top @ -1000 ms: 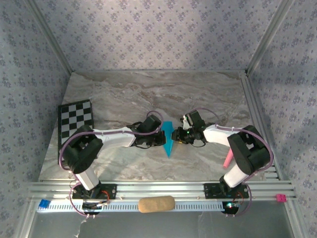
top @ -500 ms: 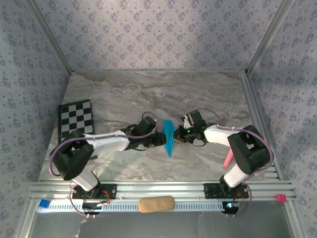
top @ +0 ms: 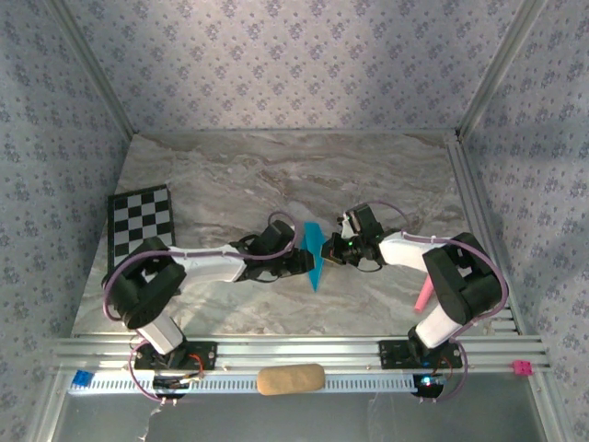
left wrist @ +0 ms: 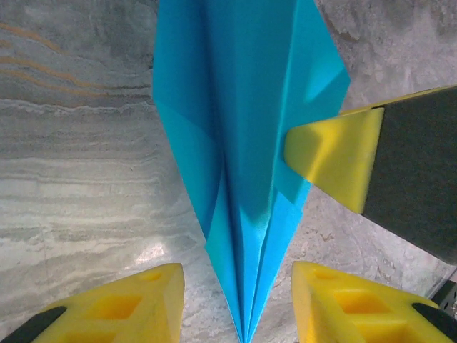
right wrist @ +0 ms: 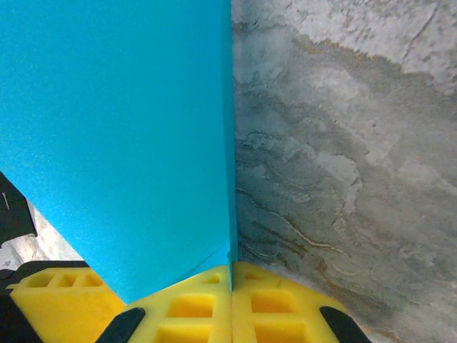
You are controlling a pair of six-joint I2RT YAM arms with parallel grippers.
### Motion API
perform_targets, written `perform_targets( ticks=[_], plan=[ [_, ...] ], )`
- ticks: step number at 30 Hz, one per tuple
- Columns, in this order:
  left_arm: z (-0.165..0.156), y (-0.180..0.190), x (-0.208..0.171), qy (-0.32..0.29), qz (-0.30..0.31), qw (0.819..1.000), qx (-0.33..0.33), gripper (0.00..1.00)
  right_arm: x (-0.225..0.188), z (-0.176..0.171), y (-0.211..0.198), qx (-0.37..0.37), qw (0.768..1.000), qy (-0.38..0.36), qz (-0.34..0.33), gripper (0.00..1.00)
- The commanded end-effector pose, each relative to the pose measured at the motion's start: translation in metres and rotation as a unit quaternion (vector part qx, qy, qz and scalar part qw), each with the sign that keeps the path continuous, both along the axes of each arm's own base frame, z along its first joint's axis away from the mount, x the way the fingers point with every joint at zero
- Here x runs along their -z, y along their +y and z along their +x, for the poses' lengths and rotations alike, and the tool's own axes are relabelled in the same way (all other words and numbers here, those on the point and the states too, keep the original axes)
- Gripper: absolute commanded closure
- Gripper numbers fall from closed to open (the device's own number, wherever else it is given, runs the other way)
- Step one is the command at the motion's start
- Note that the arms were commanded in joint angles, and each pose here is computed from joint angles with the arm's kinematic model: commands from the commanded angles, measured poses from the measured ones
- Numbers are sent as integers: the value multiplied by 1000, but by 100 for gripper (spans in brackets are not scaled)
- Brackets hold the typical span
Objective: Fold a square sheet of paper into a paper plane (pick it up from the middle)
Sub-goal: Move a paper plane to the center of the table.
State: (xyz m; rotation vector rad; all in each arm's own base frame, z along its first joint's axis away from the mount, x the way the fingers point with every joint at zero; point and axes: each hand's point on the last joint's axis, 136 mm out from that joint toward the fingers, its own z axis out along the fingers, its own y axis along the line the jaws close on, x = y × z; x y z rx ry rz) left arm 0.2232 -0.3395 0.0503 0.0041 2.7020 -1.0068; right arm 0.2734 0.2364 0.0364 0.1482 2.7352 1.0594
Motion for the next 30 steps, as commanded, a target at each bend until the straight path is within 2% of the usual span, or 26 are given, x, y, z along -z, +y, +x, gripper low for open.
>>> perform_targets(
  ticks=[1,6,18,30],
  plan=[
    [5,-14,-13,-8,-18,1000,8,58,2,-1,2,0,1000,10,4,93],
    [5,-18,-18,-12,-21,1000,15,62,3,-1,3,0,1000,11,4,94],
    [4,-26,-18,-10,-28,999,28,64,3,-2,3,-1,1000,11,7,94],
    [5,-23,-5,-1,9,1000,30,64,3,-2,4,-1,1000,13,14,95]
  ],
)
